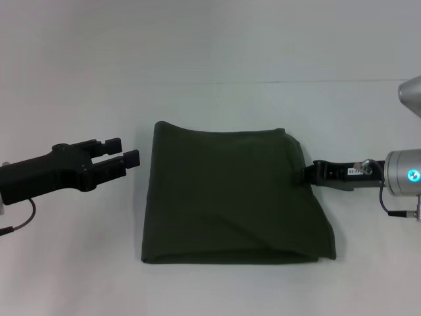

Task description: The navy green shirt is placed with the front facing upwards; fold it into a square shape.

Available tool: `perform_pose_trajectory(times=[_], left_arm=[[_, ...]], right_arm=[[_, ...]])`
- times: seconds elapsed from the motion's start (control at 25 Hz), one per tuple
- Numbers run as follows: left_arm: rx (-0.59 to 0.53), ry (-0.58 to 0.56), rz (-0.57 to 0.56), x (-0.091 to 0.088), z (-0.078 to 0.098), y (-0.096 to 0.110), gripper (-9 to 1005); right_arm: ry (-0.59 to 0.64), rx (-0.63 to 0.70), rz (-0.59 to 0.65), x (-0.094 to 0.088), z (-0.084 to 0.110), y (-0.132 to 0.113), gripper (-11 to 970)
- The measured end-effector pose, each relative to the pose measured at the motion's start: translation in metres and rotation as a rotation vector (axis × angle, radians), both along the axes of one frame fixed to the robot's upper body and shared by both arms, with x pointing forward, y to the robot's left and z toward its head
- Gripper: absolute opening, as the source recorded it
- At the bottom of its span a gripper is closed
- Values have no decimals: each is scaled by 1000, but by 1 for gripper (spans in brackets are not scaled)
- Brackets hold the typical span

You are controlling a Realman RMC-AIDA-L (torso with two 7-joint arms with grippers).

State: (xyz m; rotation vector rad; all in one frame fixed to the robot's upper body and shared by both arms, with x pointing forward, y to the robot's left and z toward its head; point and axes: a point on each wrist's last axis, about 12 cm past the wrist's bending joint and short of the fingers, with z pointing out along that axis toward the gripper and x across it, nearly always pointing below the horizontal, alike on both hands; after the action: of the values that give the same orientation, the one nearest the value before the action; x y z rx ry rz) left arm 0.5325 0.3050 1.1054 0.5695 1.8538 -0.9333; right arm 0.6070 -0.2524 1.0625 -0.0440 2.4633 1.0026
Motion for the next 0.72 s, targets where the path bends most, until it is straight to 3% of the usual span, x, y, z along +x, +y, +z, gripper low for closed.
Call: perform_pose_trajectory(times=[0.72], left_arm=[[-15, 7, -6, 1, -2, -3, 582]], right_arm=[[-31, -34, -18, 8, 5, -6, 49]])
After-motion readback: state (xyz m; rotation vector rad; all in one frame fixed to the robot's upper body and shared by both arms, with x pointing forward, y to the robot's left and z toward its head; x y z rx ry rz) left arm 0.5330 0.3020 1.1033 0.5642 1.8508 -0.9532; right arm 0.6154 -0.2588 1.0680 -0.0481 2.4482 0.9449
